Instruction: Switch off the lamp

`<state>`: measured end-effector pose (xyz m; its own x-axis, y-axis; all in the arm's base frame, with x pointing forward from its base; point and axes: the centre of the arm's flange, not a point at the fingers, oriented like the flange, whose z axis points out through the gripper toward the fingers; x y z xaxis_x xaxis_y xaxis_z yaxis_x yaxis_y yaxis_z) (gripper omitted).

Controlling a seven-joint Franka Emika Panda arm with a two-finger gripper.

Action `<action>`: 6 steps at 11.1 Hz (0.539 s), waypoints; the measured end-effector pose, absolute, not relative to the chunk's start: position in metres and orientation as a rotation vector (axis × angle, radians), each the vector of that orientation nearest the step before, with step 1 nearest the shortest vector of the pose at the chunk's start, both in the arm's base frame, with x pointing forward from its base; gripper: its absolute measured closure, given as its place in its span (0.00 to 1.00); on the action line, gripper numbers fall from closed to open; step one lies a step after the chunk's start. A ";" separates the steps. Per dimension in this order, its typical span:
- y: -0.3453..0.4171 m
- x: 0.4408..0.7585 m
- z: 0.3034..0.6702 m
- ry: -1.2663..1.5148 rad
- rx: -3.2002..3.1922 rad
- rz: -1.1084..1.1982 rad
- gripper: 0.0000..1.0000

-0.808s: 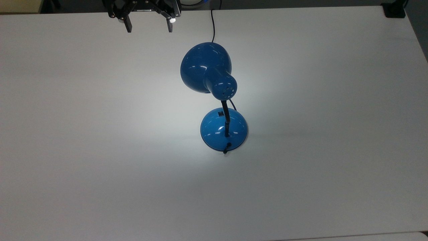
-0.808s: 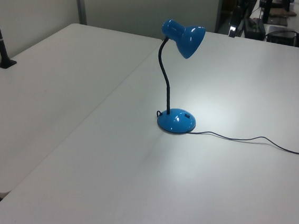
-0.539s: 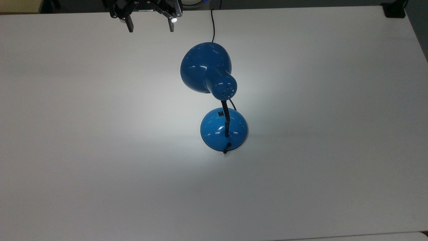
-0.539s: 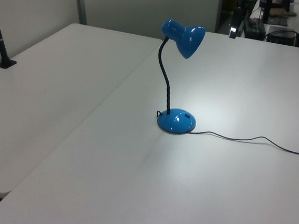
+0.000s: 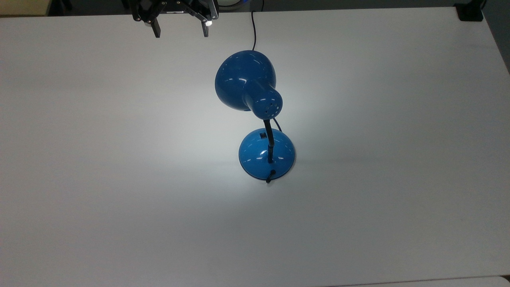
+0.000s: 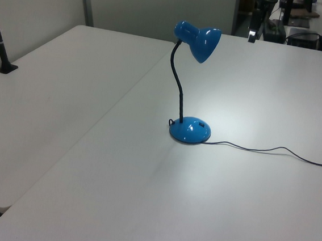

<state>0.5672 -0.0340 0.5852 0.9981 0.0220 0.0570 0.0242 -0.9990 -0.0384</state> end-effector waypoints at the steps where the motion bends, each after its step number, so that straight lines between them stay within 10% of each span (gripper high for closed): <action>1: -0.034 0.564 0.582 -0.108 -3.103 -0.041 0.00; 6: 0.003 0.560 0.530 -0.584 -3.054 0.216 0.05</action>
<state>0.5599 0.0029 0.5302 0.9201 0.3691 -0.1311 0.3657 -0.9294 -0.0502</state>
